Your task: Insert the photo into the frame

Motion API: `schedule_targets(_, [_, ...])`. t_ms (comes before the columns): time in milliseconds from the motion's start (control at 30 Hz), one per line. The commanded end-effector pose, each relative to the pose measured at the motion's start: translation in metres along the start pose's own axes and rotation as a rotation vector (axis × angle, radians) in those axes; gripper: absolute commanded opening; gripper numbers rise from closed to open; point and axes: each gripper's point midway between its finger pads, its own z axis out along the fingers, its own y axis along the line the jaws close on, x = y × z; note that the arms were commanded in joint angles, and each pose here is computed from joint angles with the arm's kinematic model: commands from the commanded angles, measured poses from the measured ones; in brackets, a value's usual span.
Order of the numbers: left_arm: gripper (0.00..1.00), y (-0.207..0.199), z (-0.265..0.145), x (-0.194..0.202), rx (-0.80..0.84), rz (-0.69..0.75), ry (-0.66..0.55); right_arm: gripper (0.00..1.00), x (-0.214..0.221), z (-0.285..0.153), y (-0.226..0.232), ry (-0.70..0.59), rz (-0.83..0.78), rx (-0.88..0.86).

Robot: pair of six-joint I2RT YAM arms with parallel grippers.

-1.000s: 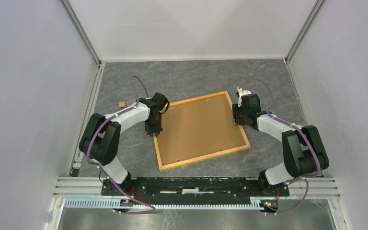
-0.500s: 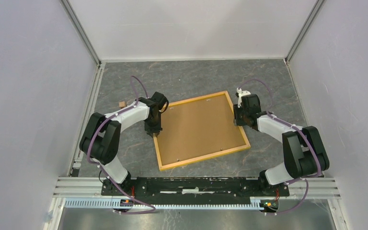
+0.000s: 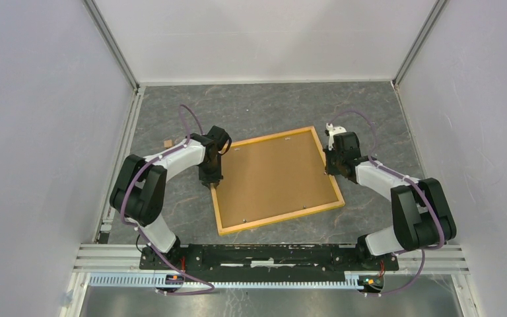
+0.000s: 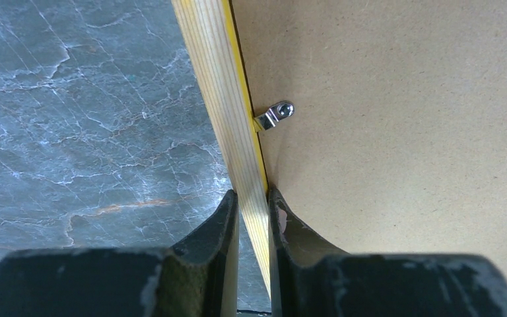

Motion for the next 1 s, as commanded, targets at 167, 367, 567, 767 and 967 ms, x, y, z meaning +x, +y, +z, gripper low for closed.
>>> schedule_targets(167, [0.02, -0.006, 0.024, 0.000, 0.033, 0.065, 0.020, 0.00, 0.013, -0.004, 0.004, 0.009, 0.024, -0.020])
schedule_targets(367, [0.46, -0.022, 0.004, -0.001, 0.142, -0.002, -0.005, 0.00, 0.012, -0.002, -0.011, -0.039, 0.078, 0.042])
schedule_targets(567, [0.99, -0.010, -0.057, -0.011, 0.184, -0.112, -0.203, 0.00, 0.014, -0.003, -0.034, -0.063, 0.136, 0.125])
schedule_targets(767, [0.98, -0.030, -0.098, 0.029, 0.315, -0.138, -0.315, 0.00, 0.000, -0.014, -0.037, -0.167, 0.137, 0.132])
schedule_targets(967, [0.84, -0.081, -0.099, 0.085, 0.486, -0.247, -0.233, 0.00, 0.003, -0.010, -0.035, -0.145, 0.141, 0.123])
